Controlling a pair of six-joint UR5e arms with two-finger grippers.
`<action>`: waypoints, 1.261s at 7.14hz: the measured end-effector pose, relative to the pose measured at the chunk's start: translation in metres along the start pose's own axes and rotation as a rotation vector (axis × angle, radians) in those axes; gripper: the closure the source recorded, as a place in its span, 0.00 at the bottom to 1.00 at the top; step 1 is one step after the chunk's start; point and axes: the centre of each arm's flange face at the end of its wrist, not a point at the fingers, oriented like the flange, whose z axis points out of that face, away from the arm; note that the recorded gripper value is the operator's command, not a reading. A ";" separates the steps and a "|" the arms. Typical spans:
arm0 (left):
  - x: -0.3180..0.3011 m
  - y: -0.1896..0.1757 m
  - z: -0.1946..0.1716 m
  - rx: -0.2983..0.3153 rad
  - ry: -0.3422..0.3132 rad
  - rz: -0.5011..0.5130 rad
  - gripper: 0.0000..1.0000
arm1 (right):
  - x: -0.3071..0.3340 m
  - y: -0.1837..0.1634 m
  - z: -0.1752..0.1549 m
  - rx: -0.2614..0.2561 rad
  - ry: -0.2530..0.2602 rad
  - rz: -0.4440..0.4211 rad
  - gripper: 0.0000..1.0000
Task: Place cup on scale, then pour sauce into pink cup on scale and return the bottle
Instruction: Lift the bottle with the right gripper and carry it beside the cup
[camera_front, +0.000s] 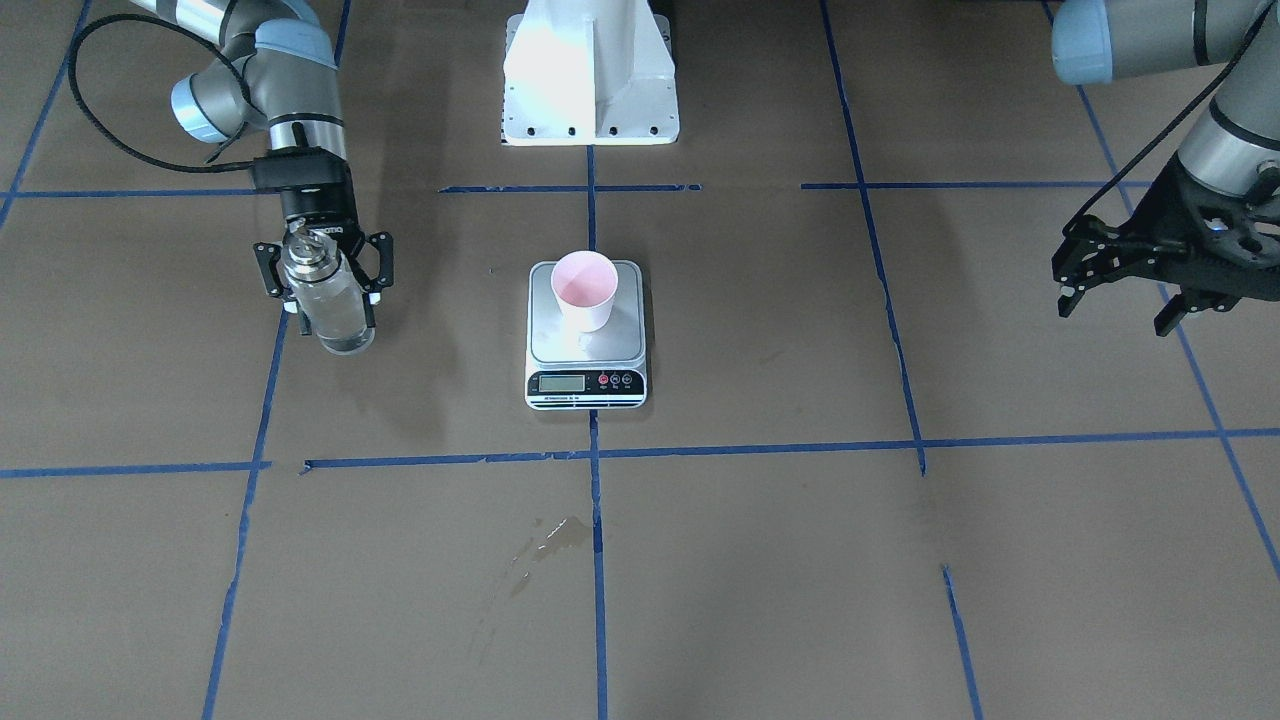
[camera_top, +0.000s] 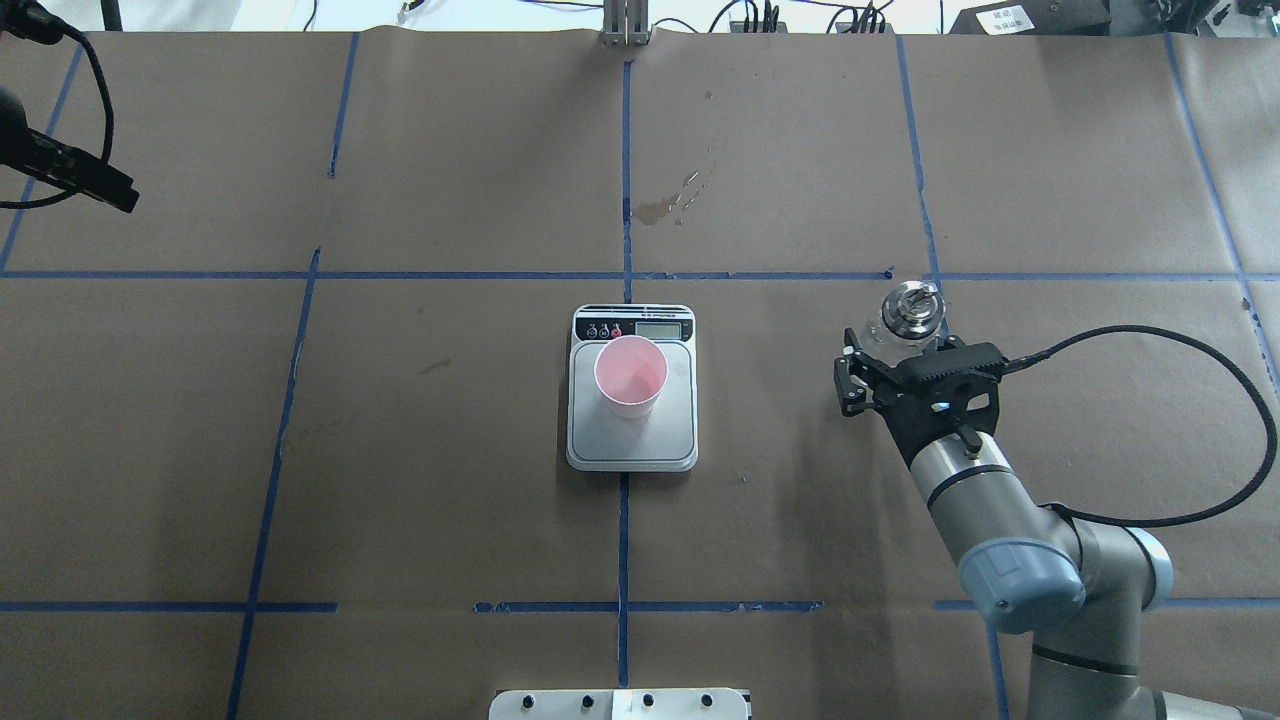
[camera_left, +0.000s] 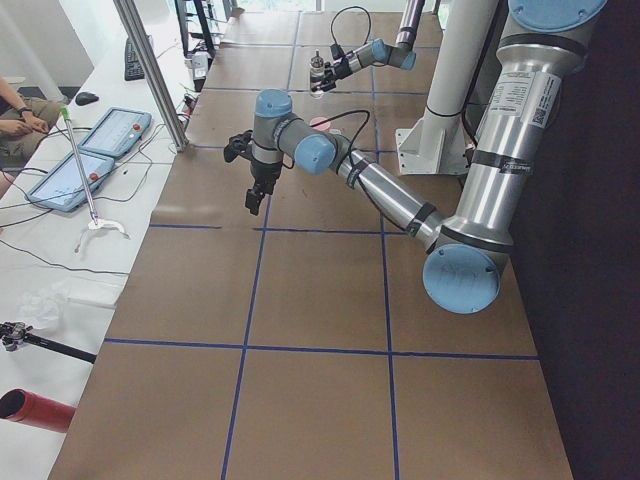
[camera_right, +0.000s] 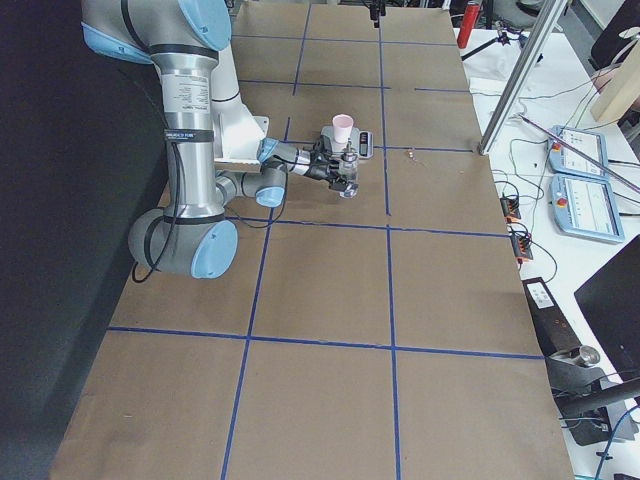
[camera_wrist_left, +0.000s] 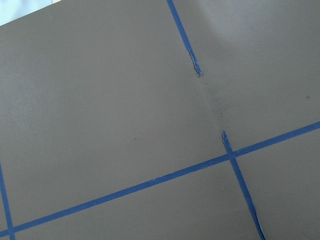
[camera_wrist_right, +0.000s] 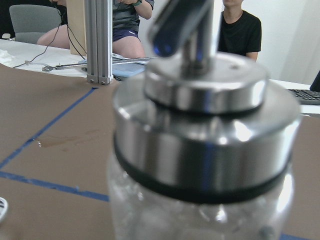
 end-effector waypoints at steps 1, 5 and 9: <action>-0.001 0.000 -0.002 0.001 0.003 -0.002 0.08 | -0.025 -0.014 0.001 -0.001 -0.003 0.003 1.00; -0.001 0.003 -0.003 -0.011 0.037 -0.007 0.08 | -0.074 -0.041 0.002 -0.069 0.038 -0.077 1.00; -0.005 0.004 -0.001 -0.021 0.051 -0.011 0.08 | -0.097 -0.058 0.001 -0.074 0.092 -0.206 1.00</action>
